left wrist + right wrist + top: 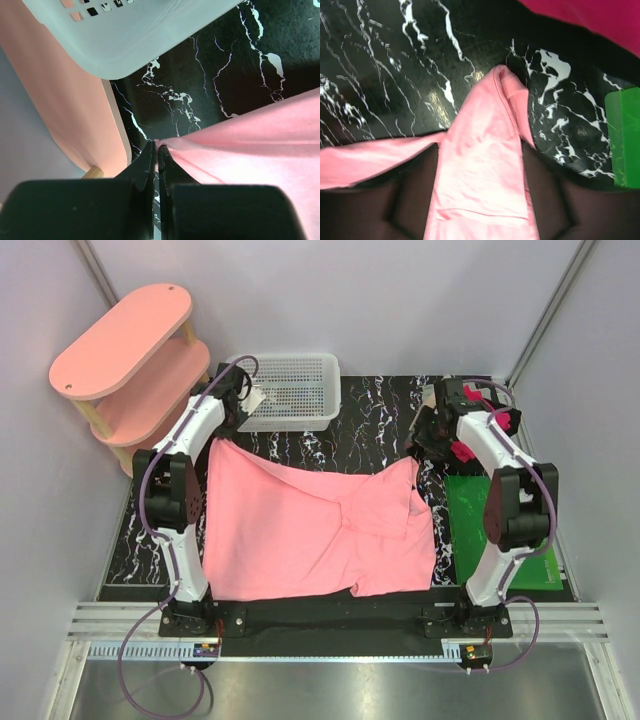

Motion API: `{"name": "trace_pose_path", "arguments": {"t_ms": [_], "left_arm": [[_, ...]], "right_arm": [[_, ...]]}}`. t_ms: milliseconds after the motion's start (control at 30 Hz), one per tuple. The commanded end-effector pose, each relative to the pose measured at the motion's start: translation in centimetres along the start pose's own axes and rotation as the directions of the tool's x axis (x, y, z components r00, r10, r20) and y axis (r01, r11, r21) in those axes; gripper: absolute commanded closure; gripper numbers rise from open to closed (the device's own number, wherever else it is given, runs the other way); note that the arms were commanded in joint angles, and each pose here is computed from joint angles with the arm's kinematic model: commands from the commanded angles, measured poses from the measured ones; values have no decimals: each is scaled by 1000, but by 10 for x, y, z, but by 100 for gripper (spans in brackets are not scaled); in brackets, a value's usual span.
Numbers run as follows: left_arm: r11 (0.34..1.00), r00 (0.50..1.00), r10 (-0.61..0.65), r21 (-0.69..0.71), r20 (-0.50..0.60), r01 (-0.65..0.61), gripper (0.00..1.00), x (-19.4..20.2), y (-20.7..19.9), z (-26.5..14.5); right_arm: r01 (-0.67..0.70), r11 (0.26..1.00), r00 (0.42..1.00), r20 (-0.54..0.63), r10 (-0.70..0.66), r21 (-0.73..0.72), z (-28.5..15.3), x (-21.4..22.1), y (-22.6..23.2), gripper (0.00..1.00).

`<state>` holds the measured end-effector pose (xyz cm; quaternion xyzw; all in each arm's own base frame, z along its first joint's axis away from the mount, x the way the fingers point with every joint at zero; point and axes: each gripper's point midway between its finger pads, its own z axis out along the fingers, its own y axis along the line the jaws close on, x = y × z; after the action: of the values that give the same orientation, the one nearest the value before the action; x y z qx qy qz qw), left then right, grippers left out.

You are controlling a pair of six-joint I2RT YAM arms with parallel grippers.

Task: Fold and stack the t-shirts
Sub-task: Flatten the tshirt out

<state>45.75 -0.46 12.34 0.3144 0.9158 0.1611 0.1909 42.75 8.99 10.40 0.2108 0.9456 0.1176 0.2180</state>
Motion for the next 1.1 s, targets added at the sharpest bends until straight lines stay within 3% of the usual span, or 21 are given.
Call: {"name": "trace_pose_path", "arguments": {"t_ms": [0, 67, 467, 1067], "left_arm": [[999, 998, -8, -53, 68, 12, 100, -10, 13, -18], [999, 998, -8, -42, 65, 10, 100, -7, 9, -17], [999, 998, -4, -50, 66, 8, 100, 3, 6, -25], [999, 994, -15, -33, 107, 19, 100, 0, -2, -39]], "right_arm": [[4, 997, 999, 45, 0, -74, -44, 18, 4, 54], [-6, 998, 1000, 13, 6, -69, -40, 36, -6, 60], [-33, 997, 991, -129, 24, -68, 12, 72, -18, 56], [-25, 999, 985, -174, 21, -21, 39, 89, -34, 59]]}}
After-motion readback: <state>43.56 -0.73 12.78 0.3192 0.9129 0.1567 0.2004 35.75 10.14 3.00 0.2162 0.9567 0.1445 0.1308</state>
